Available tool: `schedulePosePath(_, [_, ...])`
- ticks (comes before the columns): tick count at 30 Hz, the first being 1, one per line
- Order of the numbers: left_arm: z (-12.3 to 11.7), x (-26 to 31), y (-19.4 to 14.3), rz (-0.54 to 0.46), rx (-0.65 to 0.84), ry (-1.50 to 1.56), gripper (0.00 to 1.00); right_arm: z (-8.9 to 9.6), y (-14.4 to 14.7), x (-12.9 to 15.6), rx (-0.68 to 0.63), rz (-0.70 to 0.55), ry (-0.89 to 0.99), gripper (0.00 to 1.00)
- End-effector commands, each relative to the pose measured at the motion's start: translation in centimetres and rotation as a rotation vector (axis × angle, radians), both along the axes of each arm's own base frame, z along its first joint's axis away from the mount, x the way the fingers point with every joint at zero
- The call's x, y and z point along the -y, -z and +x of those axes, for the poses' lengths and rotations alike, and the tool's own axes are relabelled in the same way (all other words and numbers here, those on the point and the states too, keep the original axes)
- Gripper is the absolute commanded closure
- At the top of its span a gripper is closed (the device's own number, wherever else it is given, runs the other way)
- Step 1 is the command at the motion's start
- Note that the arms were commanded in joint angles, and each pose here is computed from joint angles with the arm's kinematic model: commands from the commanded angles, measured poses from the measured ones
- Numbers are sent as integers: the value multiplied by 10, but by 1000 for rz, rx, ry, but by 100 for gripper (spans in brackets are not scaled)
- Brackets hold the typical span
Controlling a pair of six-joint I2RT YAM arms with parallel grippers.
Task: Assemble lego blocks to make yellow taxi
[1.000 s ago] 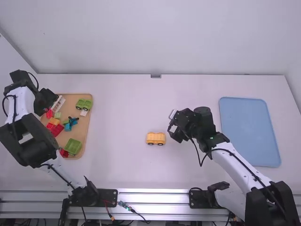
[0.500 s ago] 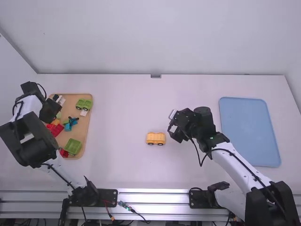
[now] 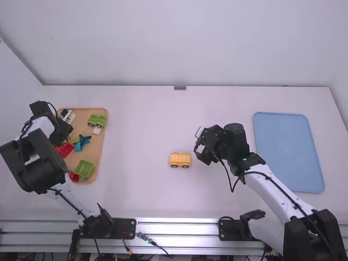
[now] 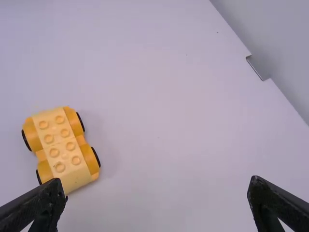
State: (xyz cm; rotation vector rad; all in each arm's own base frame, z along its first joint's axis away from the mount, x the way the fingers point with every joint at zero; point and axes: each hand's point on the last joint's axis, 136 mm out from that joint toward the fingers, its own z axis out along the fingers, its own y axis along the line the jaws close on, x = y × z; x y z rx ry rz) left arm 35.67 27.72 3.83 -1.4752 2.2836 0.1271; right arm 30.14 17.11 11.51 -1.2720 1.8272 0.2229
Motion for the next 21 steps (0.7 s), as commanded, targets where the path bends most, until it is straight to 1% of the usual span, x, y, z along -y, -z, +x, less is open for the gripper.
schedulePosePath(1, [-7, 0, 11, 4, -31, 4, 47, -3, 0, 1, 1, -1, 2, 1])
schedulePosePath(7, [-11, -3, 13, 22, -46, -7, 46, -3, 0, 1, 0, -1, 2, 1])
schedulePosePath(10, [-18, -7, 15, 39, -60, -67, 43, -3, 0, 1, -1, -1, 1, 1])
schedulePosePath(13, [-14, -5, 16, 32, -40, -53, 43, -3, 1, 1, -2, -1, 1, 1])
schedulePosePath(18, [-4, -2, 16, 28, -4, -17, 46, -3, 1, 1, -3, -1, 2, 1])
schedulePosePath(21, [-4, -3, 17, 32, -2, -19, 48, -4, 1, 1, -3, -2, 1, 1])
